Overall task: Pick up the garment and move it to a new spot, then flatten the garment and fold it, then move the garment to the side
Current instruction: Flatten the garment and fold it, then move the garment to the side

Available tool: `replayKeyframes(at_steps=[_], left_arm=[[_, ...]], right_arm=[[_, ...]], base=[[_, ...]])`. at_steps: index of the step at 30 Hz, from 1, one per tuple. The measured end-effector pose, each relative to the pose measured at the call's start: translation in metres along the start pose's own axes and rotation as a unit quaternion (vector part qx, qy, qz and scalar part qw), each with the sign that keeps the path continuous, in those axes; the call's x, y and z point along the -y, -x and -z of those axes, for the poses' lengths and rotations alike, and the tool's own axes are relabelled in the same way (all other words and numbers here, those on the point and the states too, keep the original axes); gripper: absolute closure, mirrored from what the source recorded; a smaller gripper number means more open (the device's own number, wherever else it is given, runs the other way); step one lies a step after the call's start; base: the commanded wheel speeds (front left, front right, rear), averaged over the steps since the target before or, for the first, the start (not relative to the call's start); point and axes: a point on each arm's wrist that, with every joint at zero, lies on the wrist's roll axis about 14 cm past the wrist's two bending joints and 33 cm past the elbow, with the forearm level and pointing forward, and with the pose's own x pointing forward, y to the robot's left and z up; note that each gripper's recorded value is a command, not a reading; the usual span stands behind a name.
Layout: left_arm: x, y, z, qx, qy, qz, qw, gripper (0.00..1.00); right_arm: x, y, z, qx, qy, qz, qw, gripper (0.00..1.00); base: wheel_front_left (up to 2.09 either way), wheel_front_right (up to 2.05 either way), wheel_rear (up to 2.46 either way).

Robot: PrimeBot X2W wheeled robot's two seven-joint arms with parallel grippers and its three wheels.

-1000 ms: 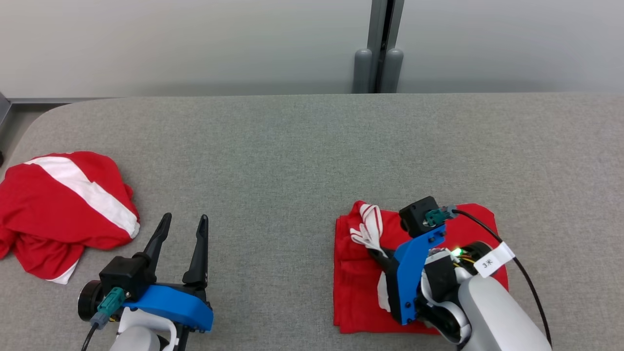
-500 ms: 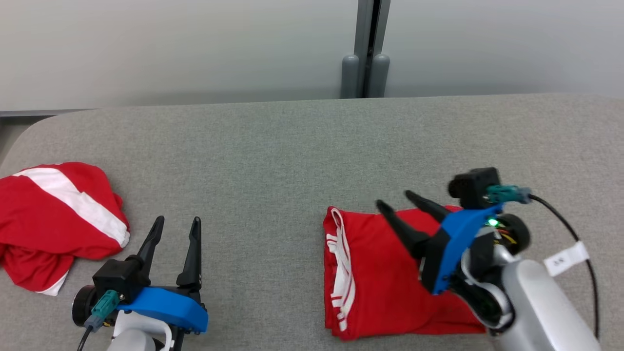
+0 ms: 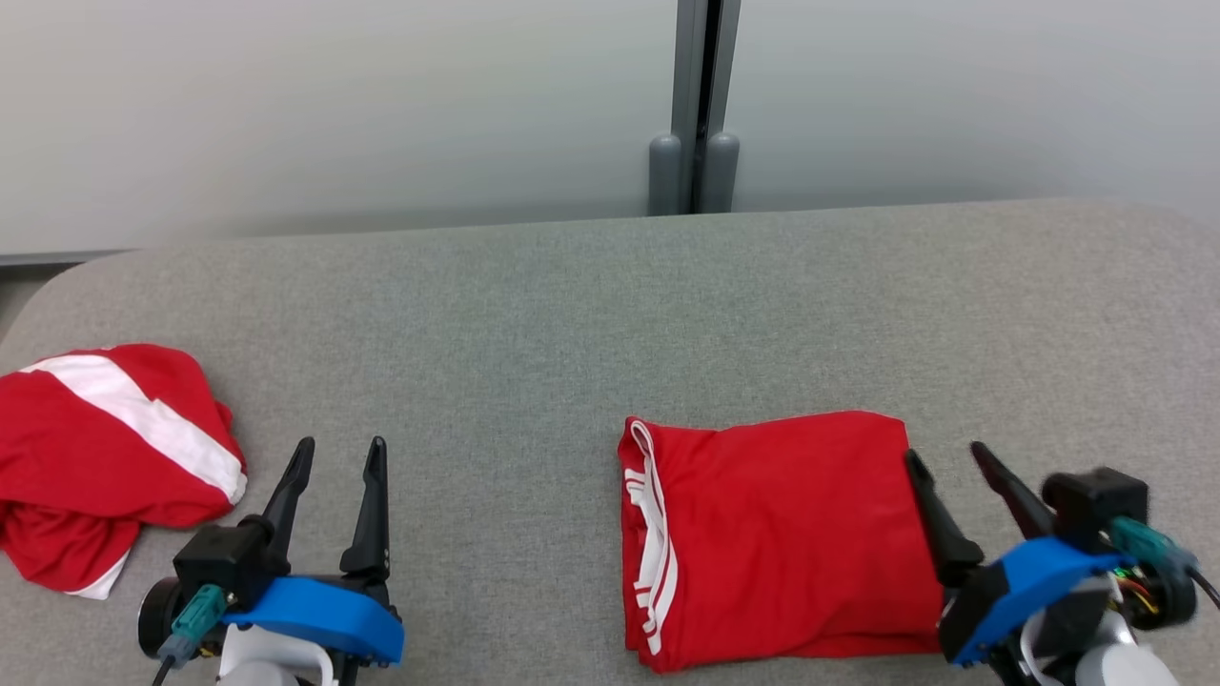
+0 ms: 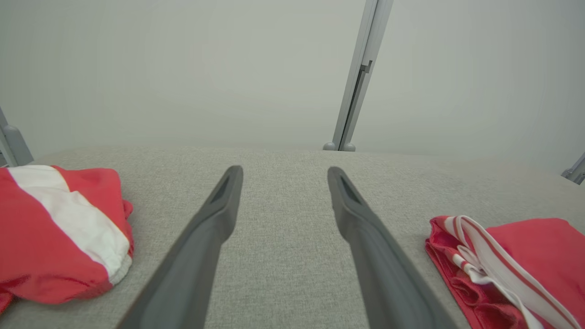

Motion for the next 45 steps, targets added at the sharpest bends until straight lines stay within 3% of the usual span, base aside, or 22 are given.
replayKeyframes(at_steps=[3,8,17,31,39,45], left_arm=[[0.001,0.008,-0.002,0.006,0.004,-0.005,1.0,0.0],[0.002,0.02,0.002,0.004,0.009,-0.011,1.0,0.0],[-0.004,0.036,0.007,0.002,0.017,-0.035,0.999,0.0],[-0.007,0.04,0.008,0.002,0.011,-0.038,0.999,0.0],[-0.004,0.028,0.006,0.004,0.005,-0.025,1.0,0.0],[-0.005,0.01,0.004,0.004,-0.004,-0.016,1.0,0.0]], right_arm=[[0.015,0.018,-0.01,0.061,-0.008,0.031,0.998,0.0],[0.023,0.035,-0.017,0.106,-0.01,0.049,0.993,0.0],[0.039,0.051,-0.016,0.112,-0.007,0.069,0.991,0.0],[0.036,0.048,-0.012,0.104,-0.022,0.063,0.992,0.0],[0.03,0.034,-0.002,0.053,-0.035,0.052,0.997,0.0],[0.031,0.01,0.031,-0.084,-0.044,0.05,0.994,0.0]], base=[[0.0,0.0,0.0],[0.0,0.0,0.0],[0.0,0.0,0.0],[0.0,0.0,0.0],[0.0,0.0,0.0],[0.0,0.0,0.0]])
